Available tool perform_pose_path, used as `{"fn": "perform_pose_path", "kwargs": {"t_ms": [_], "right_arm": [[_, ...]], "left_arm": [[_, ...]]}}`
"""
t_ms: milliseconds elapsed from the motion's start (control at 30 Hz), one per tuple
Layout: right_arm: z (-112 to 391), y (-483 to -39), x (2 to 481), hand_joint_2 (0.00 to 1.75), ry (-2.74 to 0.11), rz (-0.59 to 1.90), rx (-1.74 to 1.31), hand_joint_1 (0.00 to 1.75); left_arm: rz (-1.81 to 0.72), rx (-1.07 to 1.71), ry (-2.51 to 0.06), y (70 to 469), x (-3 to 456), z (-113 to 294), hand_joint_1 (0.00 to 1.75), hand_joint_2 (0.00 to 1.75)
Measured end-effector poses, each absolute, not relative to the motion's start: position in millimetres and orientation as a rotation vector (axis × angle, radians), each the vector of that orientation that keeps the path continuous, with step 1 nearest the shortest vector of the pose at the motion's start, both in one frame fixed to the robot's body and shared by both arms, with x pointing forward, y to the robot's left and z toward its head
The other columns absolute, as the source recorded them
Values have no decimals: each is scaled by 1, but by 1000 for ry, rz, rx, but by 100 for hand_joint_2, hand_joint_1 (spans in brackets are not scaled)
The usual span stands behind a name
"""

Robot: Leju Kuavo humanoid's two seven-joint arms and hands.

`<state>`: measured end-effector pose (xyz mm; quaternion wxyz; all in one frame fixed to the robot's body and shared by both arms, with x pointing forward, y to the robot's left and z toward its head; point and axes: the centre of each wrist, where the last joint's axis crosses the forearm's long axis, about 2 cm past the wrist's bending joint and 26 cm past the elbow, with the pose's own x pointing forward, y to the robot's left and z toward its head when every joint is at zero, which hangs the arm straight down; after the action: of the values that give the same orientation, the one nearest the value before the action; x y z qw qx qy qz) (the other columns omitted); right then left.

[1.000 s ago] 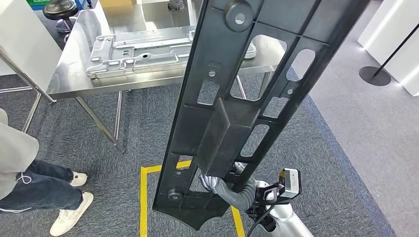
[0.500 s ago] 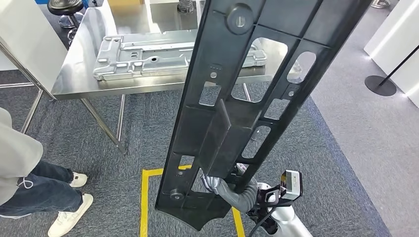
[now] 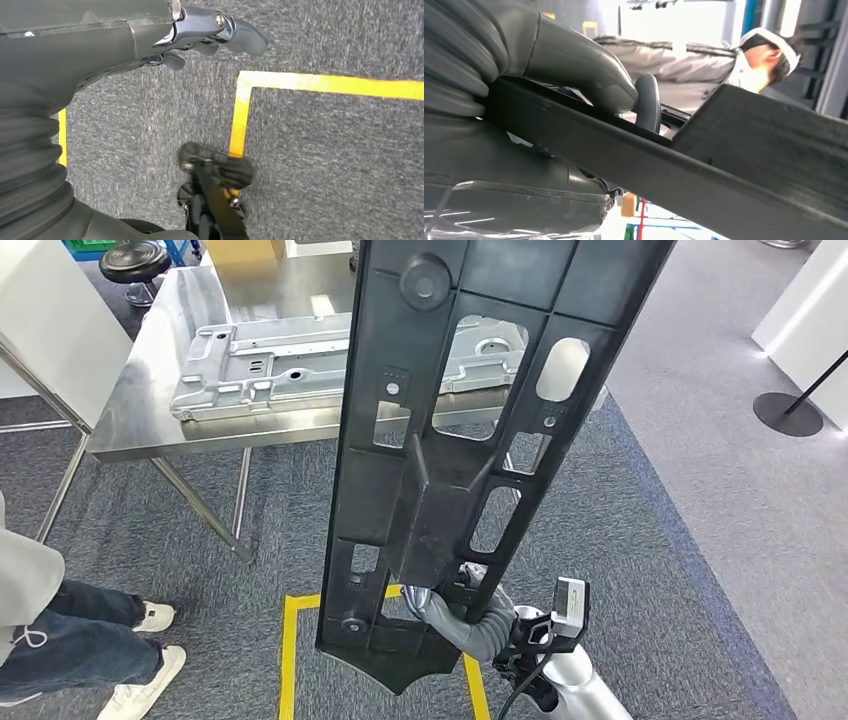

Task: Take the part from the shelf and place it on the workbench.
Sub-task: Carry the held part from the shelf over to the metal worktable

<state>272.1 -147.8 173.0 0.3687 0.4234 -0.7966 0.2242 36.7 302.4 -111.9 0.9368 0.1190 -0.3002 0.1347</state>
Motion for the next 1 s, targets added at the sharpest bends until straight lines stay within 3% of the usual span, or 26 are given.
{"fn": "perform_pose_path", "kwargs": {"t_ms": [500, 1000], "right_arm": [[207, -143, 272, 175, -2158, 750, 1023, 175], [213, -142, 278, 175, -2146, 736, 1033, 175]], "left_arm": [[294, 238, -620, 300, 39, -112, 0, 175], [285, 231, -620, 299, 41, -112, 0, 175]]}}
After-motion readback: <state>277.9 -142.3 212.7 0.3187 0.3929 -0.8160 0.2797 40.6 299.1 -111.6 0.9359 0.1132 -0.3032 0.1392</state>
